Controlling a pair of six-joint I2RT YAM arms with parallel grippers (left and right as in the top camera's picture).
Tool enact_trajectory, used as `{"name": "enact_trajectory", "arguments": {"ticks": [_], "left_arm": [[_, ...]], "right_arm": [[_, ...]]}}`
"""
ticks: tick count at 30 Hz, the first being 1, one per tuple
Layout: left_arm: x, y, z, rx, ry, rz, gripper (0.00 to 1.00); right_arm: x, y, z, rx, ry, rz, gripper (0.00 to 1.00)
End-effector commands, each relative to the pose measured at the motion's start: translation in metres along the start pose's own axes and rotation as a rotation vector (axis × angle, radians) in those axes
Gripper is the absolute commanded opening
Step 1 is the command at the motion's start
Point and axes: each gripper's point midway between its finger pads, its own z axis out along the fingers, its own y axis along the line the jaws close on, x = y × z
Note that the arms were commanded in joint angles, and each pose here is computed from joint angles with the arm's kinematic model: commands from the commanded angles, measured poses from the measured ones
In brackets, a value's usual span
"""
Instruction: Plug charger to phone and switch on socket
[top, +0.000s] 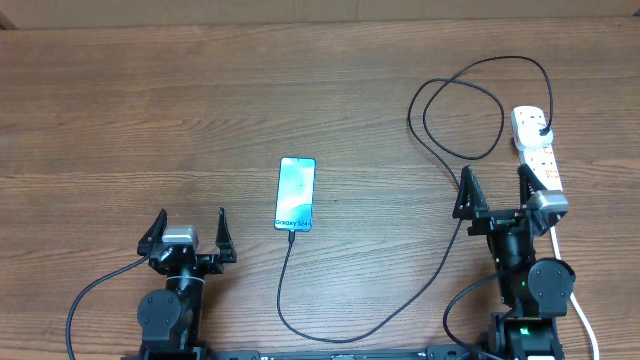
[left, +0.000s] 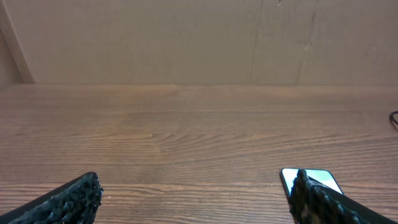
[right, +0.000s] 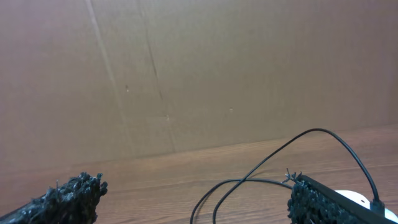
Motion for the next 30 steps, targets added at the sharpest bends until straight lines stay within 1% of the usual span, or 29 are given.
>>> {"name": "enact_trajectory", "arguments": {"ticks": [1,4,6,11,23,24,28,30], "left_arm": [[-0.001,0.000,0.000,0.002,-0.009,-0.019,1.00],[-0.001,0.000,0.000,0.002,-0.009,-0.019,1.00],[-0.001,0.000,0.000,0.002,-0.009,-0.019,1.00],[-0.001,0.000,0.000,0.002,-0.009,-0.019,0.99],[-0.001,0.000,0.000,0.002,-0.009,-0.019,0.99],[-0.001,0.000,0.000,0.003,-0.008,-0.019,1.00],[-0.001,0.000,0.000,0.002,-0.009,-0.019,1.00],[-0.001,0.000,0.000,0.002,-0.008,-0.019,1.00]], "right_arm": [[0.008,0.001,-0.008,-0.010,-0.014,-0.006,1.00],[0.020,-0.001,-0.013,-0.009,-0.003,-0.004,1.00],[0.033,-0.002,-0.015,-0.010,0.050,0.001,1.00],[0.041,-0.002,-0.018,-0.008,0.085,0.003,1.00],[0.082,-0.008,-0.039,0.017,0.255,0.009,1.00],[0.081,-0.007,-0.041,0.012,0.250,0.003,1.00],[0.055,-0.001,-0.043,-0.015,0.139,-0.033,1.00],[0.054,0.000,-0.043,-0.017,0.135,-0.052,1.00]]}}
